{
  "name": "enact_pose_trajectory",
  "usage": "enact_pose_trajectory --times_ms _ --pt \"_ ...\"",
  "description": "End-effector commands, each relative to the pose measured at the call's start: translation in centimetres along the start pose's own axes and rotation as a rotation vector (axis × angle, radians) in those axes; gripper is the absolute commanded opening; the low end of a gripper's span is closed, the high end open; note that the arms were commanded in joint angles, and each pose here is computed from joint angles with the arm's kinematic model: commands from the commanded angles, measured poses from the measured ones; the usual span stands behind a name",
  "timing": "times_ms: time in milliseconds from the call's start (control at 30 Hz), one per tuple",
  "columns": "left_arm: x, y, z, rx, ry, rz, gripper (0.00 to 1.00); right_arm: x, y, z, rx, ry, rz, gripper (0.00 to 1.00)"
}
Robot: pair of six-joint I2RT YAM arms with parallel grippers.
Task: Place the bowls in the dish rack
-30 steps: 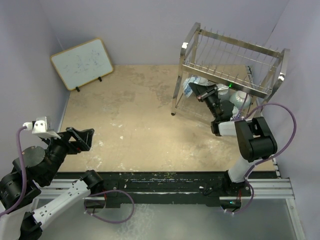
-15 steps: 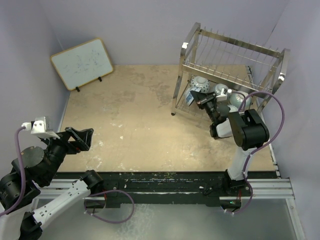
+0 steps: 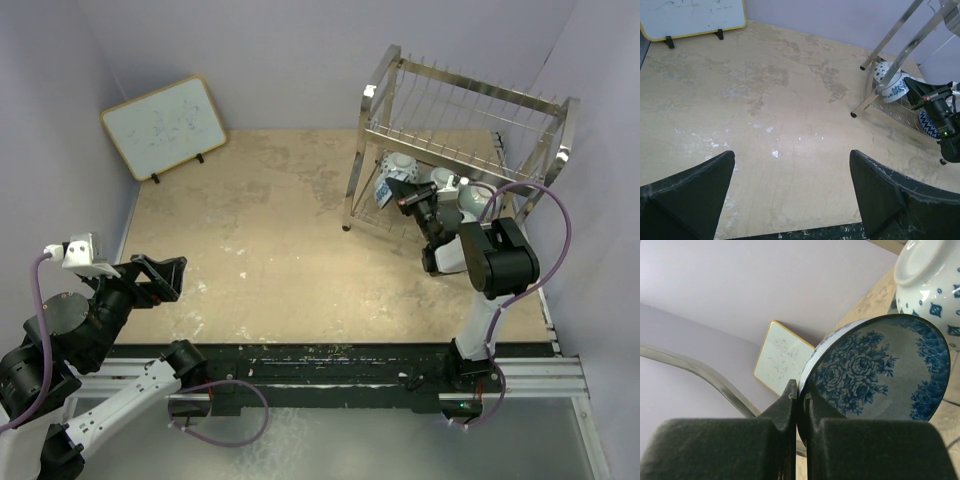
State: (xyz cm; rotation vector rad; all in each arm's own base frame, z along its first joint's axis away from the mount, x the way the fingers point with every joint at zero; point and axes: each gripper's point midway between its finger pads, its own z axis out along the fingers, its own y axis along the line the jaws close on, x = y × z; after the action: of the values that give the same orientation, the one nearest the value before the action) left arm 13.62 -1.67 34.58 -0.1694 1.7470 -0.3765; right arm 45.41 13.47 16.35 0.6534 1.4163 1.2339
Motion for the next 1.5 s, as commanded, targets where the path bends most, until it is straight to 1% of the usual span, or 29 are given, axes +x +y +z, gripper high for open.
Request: enact_pose_trajectory --times_ms 0,200,400,600,700,733,800,867,1000,1167,1367,1400,1433,1467 --pt "-0.3 -0.2 0.5 -0.008 -0.003 0.024 0.99 -4.3 10.3 0.0 -0.401 -0.159 -0.041 0.00" --pt "-0.4 -0.1 0.4 -0.011 -0.007 0.026 0.99 -4.2 10.2 0.4 -0.407 -0.149 -0.030 0.00" --pt "-0.1 -0.3 0.6 -0.008 0.001 0.026 0.99 -3.1 6.3 1.2 -0.325 -0.112 0.057 0.00" --pt "-0.1 0.1 0.4 -0.016 -0.003 0.028 0.99 -3.4 3.6 -0.4 -0.234 -0.139 0.070 0.05" --pt "0.1 0.1 0.5 -0.017 0.001 0.030 0.99 -3.5 2.6 -1.1 -0.202 -0.139 0.077 0.05" --pt "0.1 0.0 0.6 -0.016 0.002 0.030 0.99 -3.5 2.4 -1.2 -0.196 -0.134 0.076 0.07" --pt "0.3 0.0 0.8 -0.016 0.006 0.032 0.99 -3.3 1.9 -1.5 -0.180 -0.127 0.079 0.16" --pt "0.5 -0.2 0.9 -0.011 0.009 0.031 0.99 -3.1 1.4 -1.9 -0.164 -0.123 0.083 0.18" --pt "0.5 -0.2 0.9 -0.009 0.011 0.035 0.99 -2.9 0.4 -2.4 -0.132 -0.119 0.089 0.26" --pt "0.5 -0.1 0.8 -0.011 0.009 0.036 0.99 -2.9 -0.5 -3.4 -0.085 -0.135 0.097 0.29" --pt "0.7 -0.2 0.9 -0.007 0.013 0.032 0.99 -3.1 0.4 -4.4 -0.086 -0.135 0.101 0.45" --pt "0.7 -0.3 1.0 -0.005 0.014 0.031 0.99 -3.1 0.3 -4.5 -0.082 -0.134 0.106 0.50" --pt "0.7 -0.4 1.0 -0.002 0.014 0.029 0.99 -3.1 0.4 -4.7 -0.080 -0.134 0.111 0.68" --pt "0.7 -0.4 1.0 0.000 0.015 0.029 0.99 -3.1 0.4 -4.8 -0.075 -0.135 0.115 0.79"
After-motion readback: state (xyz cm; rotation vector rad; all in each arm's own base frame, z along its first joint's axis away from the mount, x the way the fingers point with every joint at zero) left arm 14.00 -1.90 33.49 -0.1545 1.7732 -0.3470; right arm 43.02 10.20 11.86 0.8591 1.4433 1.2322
